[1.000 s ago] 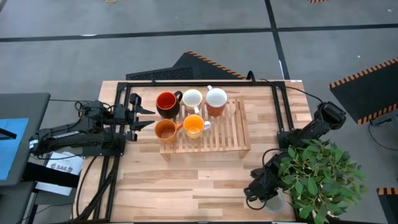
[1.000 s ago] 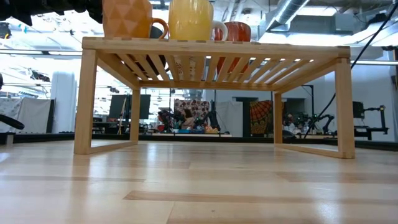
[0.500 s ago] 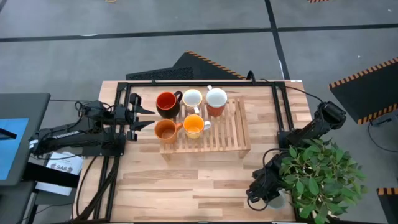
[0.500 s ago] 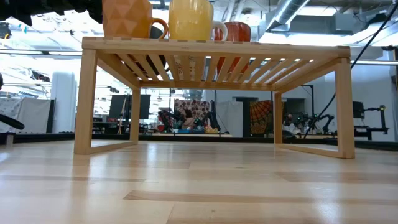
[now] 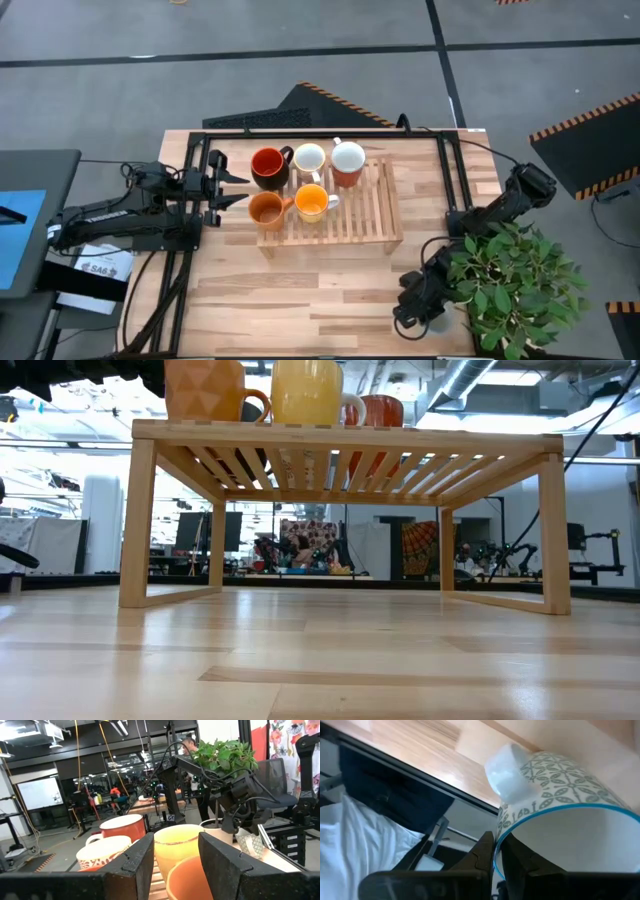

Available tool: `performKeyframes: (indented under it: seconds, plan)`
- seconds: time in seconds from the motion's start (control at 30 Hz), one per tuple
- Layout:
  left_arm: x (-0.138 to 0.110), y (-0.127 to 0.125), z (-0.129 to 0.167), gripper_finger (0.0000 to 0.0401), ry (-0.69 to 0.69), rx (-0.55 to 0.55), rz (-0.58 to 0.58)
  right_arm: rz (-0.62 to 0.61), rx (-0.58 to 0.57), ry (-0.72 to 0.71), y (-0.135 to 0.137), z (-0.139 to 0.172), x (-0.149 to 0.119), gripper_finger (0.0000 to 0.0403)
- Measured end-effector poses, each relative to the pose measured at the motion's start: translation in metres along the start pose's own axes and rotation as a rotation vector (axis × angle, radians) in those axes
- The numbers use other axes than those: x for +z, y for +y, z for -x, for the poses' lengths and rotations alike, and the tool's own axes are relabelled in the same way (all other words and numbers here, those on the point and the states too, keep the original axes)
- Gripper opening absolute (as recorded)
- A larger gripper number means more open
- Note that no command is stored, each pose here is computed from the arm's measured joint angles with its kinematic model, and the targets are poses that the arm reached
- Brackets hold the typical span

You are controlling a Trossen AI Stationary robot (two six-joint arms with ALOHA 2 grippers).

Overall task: Place coffee mugs
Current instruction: Put the green patterned mug on the shelf

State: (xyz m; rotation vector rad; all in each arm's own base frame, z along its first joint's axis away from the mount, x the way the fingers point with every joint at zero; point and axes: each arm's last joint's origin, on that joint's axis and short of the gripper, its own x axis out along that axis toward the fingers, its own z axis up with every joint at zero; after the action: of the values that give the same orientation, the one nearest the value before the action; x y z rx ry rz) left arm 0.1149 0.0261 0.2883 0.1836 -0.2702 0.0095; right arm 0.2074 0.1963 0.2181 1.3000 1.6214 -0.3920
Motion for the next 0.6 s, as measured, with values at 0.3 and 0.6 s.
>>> performKeyframes:
  seconds: [0.3,0.6]
  plan:
    - [0.000,0.000,0.000,0.0141,0.000,0.000,0.000,0.145,0.065,-0.061,0.015,0.015,0.006,0.0033]
    - [0.000,0.000,0.000,0.0142,-0.001,0.000,0.010,0.278,0.096,-0.120,0.021,0.022,0.016,0.0032]
